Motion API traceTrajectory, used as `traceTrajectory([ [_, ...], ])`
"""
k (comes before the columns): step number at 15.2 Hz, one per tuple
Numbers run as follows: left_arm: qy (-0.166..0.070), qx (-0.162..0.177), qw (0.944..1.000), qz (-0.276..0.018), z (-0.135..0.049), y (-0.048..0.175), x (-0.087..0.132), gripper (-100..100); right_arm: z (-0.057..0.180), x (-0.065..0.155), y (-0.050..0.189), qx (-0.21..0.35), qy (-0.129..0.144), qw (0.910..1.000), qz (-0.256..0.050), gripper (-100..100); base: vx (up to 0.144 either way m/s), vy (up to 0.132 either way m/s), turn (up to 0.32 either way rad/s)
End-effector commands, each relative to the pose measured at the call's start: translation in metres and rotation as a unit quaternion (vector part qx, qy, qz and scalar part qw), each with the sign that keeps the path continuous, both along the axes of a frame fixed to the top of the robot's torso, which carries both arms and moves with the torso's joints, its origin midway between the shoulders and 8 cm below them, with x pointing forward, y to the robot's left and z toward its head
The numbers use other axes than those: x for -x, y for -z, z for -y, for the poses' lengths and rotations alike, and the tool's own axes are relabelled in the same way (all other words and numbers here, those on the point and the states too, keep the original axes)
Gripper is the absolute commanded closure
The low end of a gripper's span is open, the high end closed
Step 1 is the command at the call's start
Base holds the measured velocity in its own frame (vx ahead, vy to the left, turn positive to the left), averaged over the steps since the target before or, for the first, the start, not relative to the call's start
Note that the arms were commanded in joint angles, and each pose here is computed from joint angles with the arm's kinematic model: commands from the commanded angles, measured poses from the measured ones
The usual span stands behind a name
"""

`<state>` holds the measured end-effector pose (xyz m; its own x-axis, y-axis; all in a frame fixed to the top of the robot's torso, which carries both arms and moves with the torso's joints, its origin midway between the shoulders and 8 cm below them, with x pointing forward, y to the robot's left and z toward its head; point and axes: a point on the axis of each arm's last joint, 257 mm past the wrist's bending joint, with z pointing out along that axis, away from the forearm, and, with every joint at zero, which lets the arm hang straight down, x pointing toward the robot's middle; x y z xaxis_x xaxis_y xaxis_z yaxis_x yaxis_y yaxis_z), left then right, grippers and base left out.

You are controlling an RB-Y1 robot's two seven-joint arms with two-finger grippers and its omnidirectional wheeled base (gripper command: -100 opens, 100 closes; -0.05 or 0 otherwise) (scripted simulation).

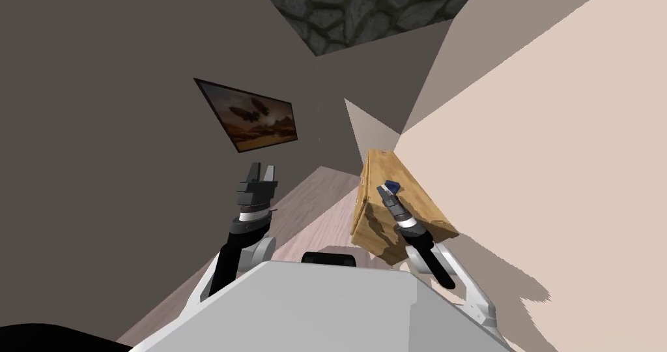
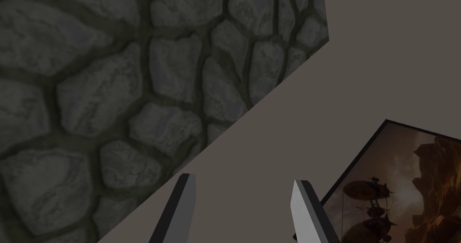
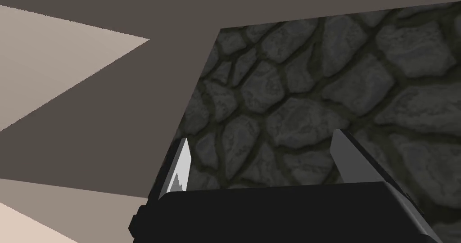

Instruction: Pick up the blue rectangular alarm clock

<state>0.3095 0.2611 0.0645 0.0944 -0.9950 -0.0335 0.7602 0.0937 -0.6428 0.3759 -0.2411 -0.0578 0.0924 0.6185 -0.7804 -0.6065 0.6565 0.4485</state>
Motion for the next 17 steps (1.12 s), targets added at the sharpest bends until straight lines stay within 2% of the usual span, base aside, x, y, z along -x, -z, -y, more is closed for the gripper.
traceTrajectory([
  [1,0.0,0.0,1.0,0.0,0.0,0.0,0.0,0,0.002,-0.003,0.02,0.051,-0.001,0.9986,-0.012,-100,0.08,0.146,0.125],
  [3,0.0,0.0,1.0,0.0,0.0,0.0,0.0,0,0.002,-0.003,0.02,0.059,-0.004,0.9982,-0.013,-100,0.063,0.102,0.066],
  [4,0.0,0.0,1.0,0.0,0.0,0.0,0.0,0,0.005,-0.005,0.036,0.096,-0.004,0.9951,-0.023,-100,0.07,0.105,0.103],
  [5,0.0,0.0,1.0,0.0,0.0,0.0,0.0,0,0.005,-0.005,0.036,0.103,-0.007,0.9944,-0.023,-100,0.076,0.108,0.114],
  [6,0.0,0.0,1.0,0.0,0.0,0.0,0.0,0,0.009,-0.007,0.052,0.138,-0.006,0.9899,-0.034,-100,0.089,0.103,0.149],
  [7,0.0,0.0,1.0,0.0,0.0,0.0,0.0,0,0.01,-0.007,0.053,0.148,-0.01,0.9883,-0.035,-100,0.092,0.103,0.115],
  [8,0.0,0.0,1.0,0.0,0.0,0.0,0.0,0,0.014,-0.008,0.067,0.181,-0.01,0.9826,-0.042,-100,0.104,0.114,0.132],
  [10,0.0,0.0,1.0,0.0,0.0,0.0,0.0,0,0.017,-0.008,0.07,0.196,-0.015,0.9794,-0.047,-100,0.092,0.092,0.057],
  [11,0.0,0.0,1.0,0.0,0.0,0.0,0.0,0,0.024,-0.008,0.087,0.232,-0.017,0.9708,-0.058,-100,0.095,0.073,0.086],
  [13,0.0,0.0,1.0,0.0,0.0,0.0,0.0,0,0.027,-0.008,0.088,0.244,-0.021,0.9677,-0.059,-100,0.075,0.065,0.063],
  [14,0.0,0.0,1.0,0.0,0.0,0.0,0.0,0,0.036,-0.007,0.106,0.279,-0.022,0.9573,-0.072,-100,0.055,0.061,0.075],
  [16,0.0,0.0,1.0,0.0,0.0,0.0,0.0,0,0.038,-0.007,0.106,0.292,-0.027,0.9532,-0.072,-100,0.072,0.05,0.06],
  [17,0.0,0.0,1.0,0.0,0.0,0.0,0.0,0,0.049,-0.005,0.124,0.325,-0.028,0.9414,-0.086,-100,0.097,0.038,0.073],
])
